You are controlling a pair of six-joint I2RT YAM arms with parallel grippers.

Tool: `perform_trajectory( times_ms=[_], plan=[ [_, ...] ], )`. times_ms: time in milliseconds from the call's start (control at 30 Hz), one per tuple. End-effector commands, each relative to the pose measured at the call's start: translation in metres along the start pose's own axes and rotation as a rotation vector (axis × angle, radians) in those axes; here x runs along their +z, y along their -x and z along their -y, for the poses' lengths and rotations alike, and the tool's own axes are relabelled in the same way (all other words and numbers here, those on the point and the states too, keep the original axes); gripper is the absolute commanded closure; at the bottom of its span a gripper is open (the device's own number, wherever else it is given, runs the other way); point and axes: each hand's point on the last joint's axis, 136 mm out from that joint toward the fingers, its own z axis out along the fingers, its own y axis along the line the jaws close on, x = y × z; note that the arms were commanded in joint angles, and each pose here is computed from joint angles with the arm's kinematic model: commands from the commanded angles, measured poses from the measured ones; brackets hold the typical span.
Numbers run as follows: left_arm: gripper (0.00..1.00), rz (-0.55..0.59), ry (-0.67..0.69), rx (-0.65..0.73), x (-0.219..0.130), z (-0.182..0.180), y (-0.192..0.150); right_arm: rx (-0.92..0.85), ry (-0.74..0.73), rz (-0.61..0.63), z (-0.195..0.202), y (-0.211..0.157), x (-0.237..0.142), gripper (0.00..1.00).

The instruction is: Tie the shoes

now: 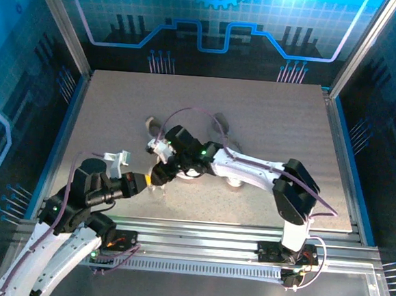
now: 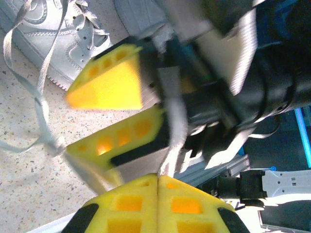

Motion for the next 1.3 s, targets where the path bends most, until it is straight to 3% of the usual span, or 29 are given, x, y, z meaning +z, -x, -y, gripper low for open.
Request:
perform_trajectory(
  times_ms=[0,233,467,667,1067,1133,1233,1267],
  plan=[
    [1.0,0.0,0.025,-0.015,-0.005,-0.004,-0.003,0.031,-0.056,0.071,0.012,0.009,-0.035,0.49],
    [1.0,-0.029,-0.024,-0.019,-0.005,0.009,-0.004,0.188,-0.304,0.068,0.069,-0.035,-0.059,0.46],
    [1.0,-0.04,-0.009,-0.045,0.001,0.002,-0.007,0.204,-0.303,-0.034,0.056,-0.081,-0.025,0.44],
    [1.0,-0.049,-0.002,-0.067,0.004,-0.001,-0.008,0.128,-0.306,0.027,0.045,-0.09,-0.006,0.43],
    [1.0,-0.055,0.005,-0.065,0.003,0.0,-0.008,-0.047,-0.324,0.003,0.048,-0.094,0.054,0.4],
    [1.0,-0.053,0.011,-0.064,0.002,-0.001,-0.008,-0.067,-0.349,0.003,0.051,-0.093,0.058,0.49],
    [1.0,-0.039,0.017,-0.059,-0.001,0.0,-0.006,-0.086,-0.411,0.045,0.056,-0.089,0.043,0.88],
    [1.0,-0.034,0.02,-0.056,-0.003,0.0,-0.004,-0.089,-0.436,0.07,0.058,-0.087,0.034,0.95]
  ],
)
